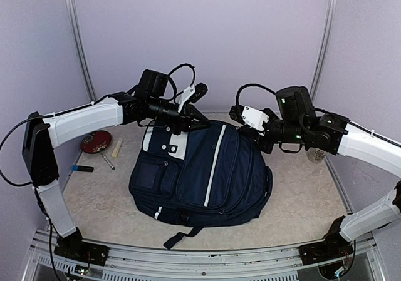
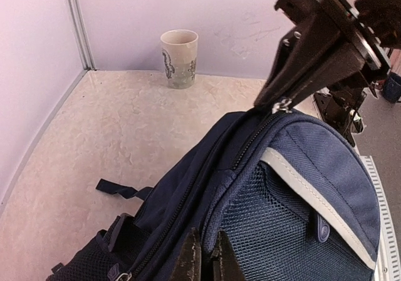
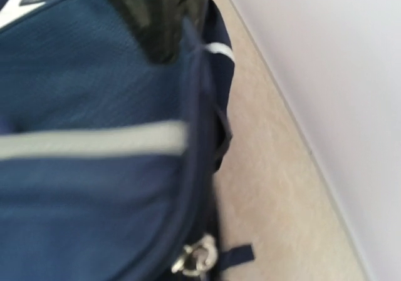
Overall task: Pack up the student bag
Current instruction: Unzip the upper front pocket of the student bag.
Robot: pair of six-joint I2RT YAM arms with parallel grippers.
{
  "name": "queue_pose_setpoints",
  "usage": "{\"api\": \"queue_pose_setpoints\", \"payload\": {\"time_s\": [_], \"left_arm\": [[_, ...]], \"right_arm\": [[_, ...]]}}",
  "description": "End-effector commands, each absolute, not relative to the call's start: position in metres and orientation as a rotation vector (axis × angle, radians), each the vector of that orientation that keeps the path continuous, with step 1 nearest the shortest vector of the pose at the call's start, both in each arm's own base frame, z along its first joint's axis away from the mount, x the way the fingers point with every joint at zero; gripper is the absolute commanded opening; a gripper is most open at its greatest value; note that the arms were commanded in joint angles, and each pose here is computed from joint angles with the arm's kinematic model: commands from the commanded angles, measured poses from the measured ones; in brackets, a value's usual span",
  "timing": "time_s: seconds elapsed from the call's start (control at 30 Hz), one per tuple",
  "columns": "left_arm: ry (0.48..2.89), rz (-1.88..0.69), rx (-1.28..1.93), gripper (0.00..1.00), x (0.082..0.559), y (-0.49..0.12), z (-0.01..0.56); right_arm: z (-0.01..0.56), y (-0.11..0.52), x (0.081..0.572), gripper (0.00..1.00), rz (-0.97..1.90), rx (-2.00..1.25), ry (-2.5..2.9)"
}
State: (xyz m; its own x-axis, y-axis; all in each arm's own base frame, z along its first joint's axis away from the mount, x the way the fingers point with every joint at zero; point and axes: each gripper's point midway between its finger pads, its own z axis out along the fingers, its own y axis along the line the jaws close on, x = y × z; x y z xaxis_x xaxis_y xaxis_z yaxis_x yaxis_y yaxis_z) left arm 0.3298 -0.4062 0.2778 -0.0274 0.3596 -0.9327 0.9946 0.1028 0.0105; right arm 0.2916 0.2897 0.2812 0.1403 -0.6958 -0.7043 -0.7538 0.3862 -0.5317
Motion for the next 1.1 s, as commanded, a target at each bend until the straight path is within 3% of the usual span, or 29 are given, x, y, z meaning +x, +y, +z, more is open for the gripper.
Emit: {"api": "queue_pose_setpoints", "payload": {"time_s": [0.0, 0.33, 0.53, 0.67, 0.87, 1.07], "left_arm": [[1.456, -0.739, 0.995, 0.00, 0.402, -0.350, 0.368], [1.492, -0.657, 0.865, 0.00, 0.421, -0.323, 0.381], [1.415, -0.638, 0.659, 0.00, 0.422, -0.307, 0.411], [1.412, -0.591, 0.560, 0.00, 0.432, -0.288, 0.422], [1.425, -0.690, 0.439, 0.00, 0.444, -0.285, 0.416], [1.436, -0.617, 0.265, 0.00, 0.444, -0.291, 0.419]], "right_arm": [[0.267, 0.251, 0.263, 0.00, 0.017, -1.246, 1.774], [0.225, 0.251, 0.221, 0.00, 0.096, -1.340, 1.972], [0.186, 0.311, 0.155, 0.00, 0.562, -1.529, 2.038], [0.174, 0.318, 0.113, 0.00, 0.692, -1.607, 2.093], [0.171, 0.323, 0.124, 0.00, 0.706, -1.439, 2.100], [0.175, 0.367, 0.103, 0.00, 1.036, -1.414, 1.944]]}}
